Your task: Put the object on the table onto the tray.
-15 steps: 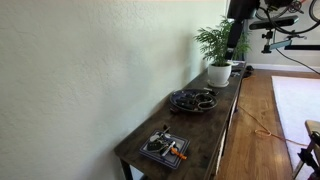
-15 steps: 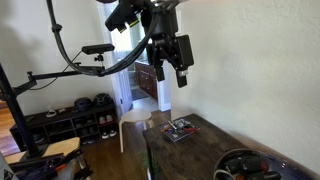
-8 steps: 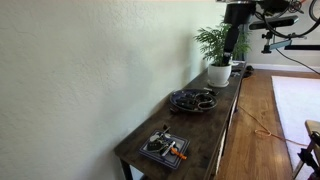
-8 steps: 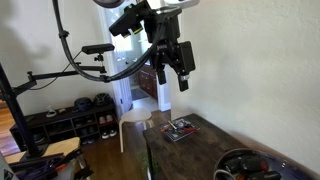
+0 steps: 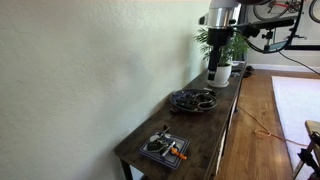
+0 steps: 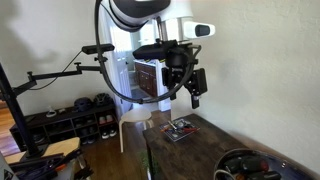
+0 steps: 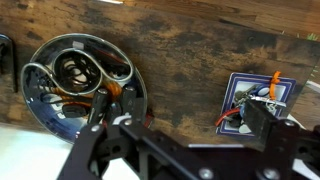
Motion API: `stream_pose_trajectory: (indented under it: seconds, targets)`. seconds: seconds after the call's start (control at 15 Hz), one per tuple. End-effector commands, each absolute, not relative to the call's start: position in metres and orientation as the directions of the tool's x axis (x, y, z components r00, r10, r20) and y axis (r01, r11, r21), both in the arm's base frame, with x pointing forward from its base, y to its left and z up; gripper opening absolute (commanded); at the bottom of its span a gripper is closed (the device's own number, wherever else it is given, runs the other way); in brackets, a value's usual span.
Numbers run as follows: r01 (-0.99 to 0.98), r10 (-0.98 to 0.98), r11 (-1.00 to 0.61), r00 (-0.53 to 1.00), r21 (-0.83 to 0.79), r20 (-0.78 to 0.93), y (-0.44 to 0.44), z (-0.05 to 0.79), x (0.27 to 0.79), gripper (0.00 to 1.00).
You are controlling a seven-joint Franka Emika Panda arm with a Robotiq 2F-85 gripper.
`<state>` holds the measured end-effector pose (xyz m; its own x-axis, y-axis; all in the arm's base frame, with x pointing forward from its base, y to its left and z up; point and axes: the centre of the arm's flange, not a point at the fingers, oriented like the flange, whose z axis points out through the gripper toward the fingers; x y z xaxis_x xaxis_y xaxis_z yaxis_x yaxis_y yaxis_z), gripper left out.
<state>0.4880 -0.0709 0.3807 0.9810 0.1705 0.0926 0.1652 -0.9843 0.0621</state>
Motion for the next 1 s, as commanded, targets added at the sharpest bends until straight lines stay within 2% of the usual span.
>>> stream_pose_trajectory:
  seconds: [0.0,0.53,0.6,0.93]
  targets:
    - [0.201,0.206,-0.978,0.974,0.052,0.091,-0.07,0.36,0.525,1.0]
    - [0.229,0.235,-0.971,0.967,0.064,0.104,-0.069,0.332,0.57,1.0]
    - [0.219,0.225,-0.973,0.971,0.074,0.087,-0.066,0.334,0.557,1.0]
    - [0.222,0.228,-0.972,0.97,0.075,0.088,-0.065,0.331,0.567,1.0]
